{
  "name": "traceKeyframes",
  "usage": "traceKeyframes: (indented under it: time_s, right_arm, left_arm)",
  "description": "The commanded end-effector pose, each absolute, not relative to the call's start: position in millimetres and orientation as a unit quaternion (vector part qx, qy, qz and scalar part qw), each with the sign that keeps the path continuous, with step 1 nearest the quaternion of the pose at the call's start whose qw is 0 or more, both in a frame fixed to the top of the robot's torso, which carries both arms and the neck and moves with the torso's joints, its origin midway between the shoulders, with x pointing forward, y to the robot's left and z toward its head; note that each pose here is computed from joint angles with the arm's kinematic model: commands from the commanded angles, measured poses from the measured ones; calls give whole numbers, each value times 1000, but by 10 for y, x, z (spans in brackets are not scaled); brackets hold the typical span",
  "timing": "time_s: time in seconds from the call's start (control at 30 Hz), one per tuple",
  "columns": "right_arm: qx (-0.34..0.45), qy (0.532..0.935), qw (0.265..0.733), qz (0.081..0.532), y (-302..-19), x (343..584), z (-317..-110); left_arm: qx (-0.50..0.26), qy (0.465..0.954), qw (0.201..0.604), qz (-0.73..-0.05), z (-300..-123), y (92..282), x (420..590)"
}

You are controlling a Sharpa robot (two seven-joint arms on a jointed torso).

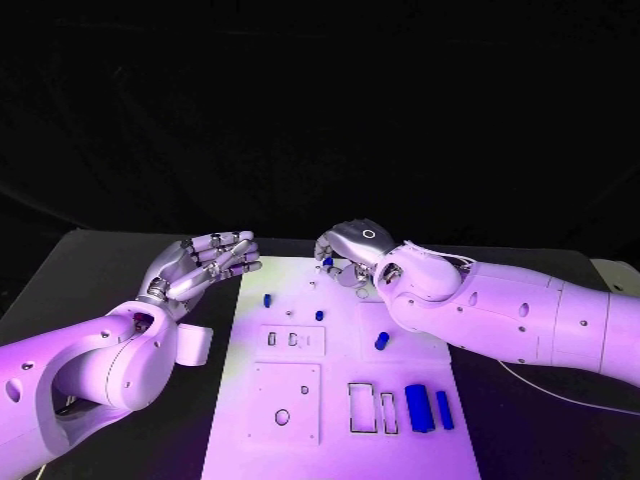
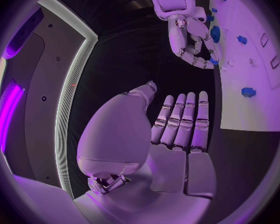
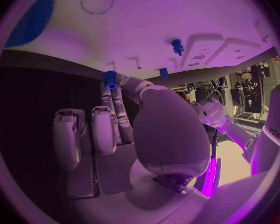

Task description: Assemble the parts on the task board

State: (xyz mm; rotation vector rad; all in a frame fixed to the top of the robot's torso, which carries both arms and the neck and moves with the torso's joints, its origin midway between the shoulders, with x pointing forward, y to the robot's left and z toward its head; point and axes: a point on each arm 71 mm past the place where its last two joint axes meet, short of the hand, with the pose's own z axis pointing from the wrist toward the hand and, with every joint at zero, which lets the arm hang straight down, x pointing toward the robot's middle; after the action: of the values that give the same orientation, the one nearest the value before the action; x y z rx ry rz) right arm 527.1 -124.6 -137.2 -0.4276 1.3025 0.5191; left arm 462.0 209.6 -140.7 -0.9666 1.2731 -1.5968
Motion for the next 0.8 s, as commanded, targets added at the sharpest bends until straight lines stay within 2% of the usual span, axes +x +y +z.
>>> traceKeyframes:
  time_s: [0.03,0.8]
  right_arm:
    - [-193,583,750,244,-1226,5275,-1352]
    - [-192,597,736,255,-1132,5271,-1435]
  left_arm:
    - [-381,506,422,-648,-1385,2075,4610]
    - [-381,506,425,-647,-1365,2103,4613]
